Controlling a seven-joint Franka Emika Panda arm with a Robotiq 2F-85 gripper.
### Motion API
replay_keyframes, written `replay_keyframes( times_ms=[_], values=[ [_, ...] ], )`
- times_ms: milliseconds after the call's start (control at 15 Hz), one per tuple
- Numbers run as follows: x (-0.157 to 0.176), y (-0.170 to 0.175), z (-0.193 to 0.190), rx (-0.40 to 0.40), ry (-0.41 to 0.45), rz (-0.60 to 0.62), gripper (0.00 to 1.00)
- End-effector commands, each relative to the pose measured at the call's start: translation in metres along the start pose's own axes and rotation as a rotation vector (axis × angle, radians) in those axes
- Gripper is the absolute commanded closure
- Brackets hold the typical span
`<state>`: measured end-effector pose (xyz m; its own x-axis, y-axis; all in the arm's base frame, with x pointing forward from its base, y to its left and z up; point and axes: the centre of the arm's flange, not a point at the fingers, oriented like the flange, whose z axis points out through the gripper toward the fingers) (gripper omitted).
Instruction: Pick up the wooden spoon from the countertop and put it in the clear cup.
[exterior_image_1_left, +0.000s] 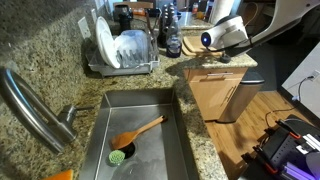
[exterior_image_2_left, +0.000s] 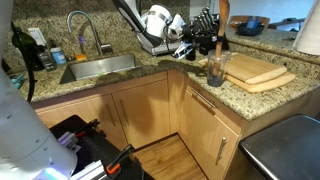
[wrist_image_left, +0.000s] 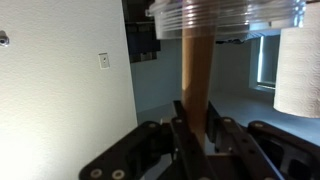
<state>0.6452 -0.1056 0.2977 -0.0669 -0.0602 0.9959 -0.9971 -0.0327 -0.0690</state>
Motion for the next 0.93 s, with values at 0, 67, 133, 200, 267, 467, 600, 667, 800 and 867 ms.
replay_keyframes(
  times_ms=[0,67,133,200,267,467,600,667,800,867],
  values=[
    [-0.0004,0.0000,-0.0002,0.000,0.000,-0.001,0.78],
    [-0.0004,-0.0001,-0.0004,0.001,0.000,-0.001,0.94],
    [-0.0009,0.0001,-0.0007,0.003,-0.001,-0.003,0.94],
    [-0.0019,0.0005,-0.0013,0.004,-0.001,-0.003,0.94],
    [-0.0024,0.0006,-0.0016,0.006,-0.002,-0.004,0.94],
    [-0.0013,-0.0016,-0.0026,-0.015,0.014,0.008,0.53],
    [0.0012,-0.0023,-0.0028,-0.010,0.009,0.012,0.46],
    [0.0021,-0.0030,-0.0028,-0.012,0.009,0.014,0.39],
    [0.0036,-0.0039,-0.0024,-0.013,0.012,0.019,0.24],
    [0.0044,-0.0041,-0.0024,-0.013,0.013,0.020,0.17]
  ],
)
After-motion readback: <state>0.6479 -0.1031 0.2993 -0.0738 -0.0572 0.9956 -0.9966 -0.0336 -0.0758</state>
